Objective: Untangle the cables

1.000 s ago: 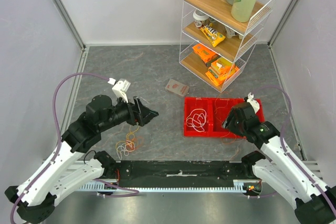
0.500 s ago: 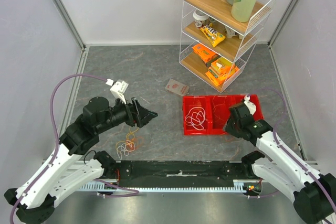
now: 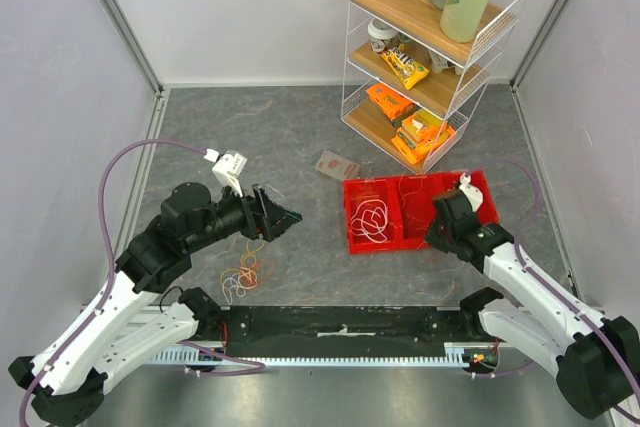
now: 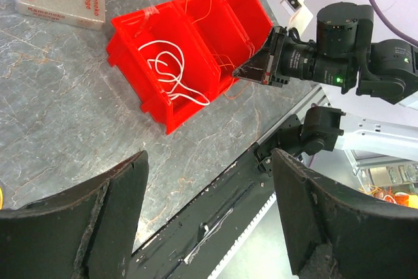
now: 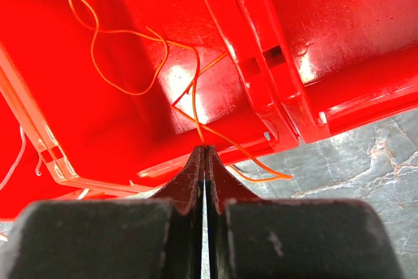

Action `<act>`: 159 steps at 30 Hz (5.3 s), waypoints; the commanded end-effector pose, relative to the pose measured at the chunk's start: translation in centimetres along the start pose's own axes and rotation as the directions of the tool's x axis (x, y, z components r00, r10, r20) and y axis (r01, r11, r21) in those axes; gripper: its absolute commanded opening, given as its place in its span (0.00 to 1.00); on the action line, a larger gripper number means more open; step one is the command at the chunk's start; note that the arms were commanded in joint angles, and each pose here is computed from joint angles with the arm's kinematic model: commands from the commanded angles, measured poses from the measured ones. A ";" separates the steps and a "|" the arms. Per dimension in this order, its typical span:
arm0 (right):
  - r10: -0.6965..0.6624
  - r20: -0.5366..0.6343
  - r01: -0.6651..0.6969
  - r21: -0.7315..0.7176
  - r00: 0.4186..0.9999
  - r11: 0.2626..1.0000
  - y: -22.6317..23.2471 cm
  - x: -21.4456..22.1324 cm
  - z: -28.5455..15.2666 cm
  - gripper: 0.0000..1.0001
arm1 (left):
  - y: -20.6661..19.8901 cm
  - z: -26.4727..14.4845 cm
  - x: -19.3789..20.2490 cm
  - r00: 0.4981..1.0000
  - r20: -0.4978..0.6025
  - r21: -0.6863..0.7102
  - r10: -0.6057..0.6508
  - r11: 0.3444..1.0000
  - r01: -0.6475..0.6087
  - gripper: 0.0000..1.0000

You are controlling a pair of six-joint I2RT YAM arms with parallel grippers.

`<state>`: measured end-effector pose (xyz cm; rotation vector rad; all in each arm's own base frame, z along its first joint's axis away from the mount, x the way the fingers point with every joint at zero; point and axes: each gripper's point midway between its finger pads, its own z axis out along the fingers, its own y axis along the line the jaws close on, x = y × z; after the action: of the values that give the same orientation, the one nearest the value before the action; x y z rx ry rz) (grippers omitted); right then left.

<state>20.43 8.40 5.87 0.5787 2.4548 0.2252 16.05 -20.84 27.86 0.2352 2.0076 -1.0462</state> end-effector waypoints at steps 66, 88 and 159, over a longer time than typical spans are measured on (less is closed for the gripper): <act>-0.391 0.435 0.420 0.032 0.811 0.907 10.6 -15.8 6.9 0.17 | 16.4 -0.9 10.8 0.916 0.125 -0.676 -0.382 0.643 0.361 0.85; -0.237 0.176 0.268 -0.180 0.955 0.947 4.3 -4.1 1.2 0.00 | 19.7 -2.3 14.3 0.872 0.196 -0.797 -0.449 0.445 0.408 0.74; -0.410 0.515 0.652 -0.500 0.753 0.569 27.7 4.1 -16.9 0.00 | 18.1 -0.3 11.3 0.877 0.228 -0.703 -0.423 0.552 0.449 0.02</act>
<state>15.72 38.30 19.45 -0.5236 1.9867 0.7342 15.50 -12.06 5.74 -0.8127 2.4707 -0.4069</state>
